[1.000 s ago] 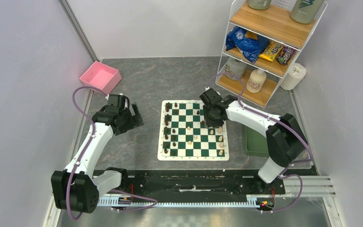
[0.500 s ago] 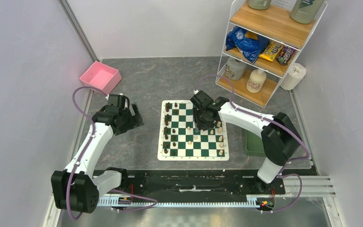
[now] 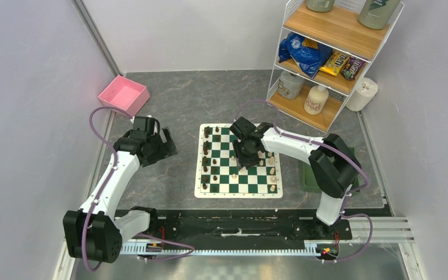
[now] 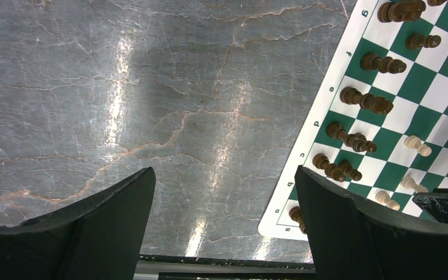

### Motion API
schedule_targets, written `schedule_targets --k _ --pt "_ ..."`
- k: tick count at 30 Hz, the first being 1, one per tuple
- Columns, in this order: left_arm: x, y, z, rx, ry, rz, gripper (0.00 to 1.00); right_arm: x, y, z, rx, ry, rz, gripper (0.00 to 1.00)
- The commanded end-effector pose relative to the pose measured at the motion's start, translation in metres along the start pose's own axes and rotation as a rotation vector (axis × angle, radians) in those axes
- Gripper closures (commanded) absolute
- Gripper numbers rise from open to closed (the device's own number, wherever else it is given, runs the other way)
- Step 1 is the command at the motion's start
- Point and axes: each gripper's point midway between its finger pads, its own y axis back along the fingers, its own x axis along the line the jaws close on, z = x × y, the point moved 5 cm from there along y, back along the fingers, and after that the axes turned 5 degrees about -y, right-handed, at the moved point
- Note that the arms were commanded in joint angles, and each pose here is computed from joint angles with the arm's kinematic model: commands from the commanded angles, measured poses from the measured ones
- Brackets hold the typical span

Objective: Set up the chess pieces on the board

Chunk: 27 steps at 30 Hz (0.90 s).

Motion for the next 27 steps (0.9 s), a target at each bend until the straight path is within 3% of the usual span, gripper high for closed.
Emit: schedule_targets --k 1,9,16,27 --pt "-0.004 0.008 0.012 -0.040 -0.014 -0.021 0.04 0.015 0.001 0.011 -0.032 0.000 0.044 0.57" --pt "-0.004 0.008 0.013 -0.041 -0.014 -0.023 0.04 0.014 -0.004 0.009 -0.015 -0.001 0.045 0.67" --pt "-0.004 0.008 0.012 -0.041 -0.013 -0.021 0.04 0.013 0.002 0.010 -0.032 0.002 0.047 0.83" --pt "-0.004 0.007 0.012 -0.037 -0.014 -0.022 0.04 -0.020 0.032 0.003 -0.151 -0.018 -0.098 0.84"
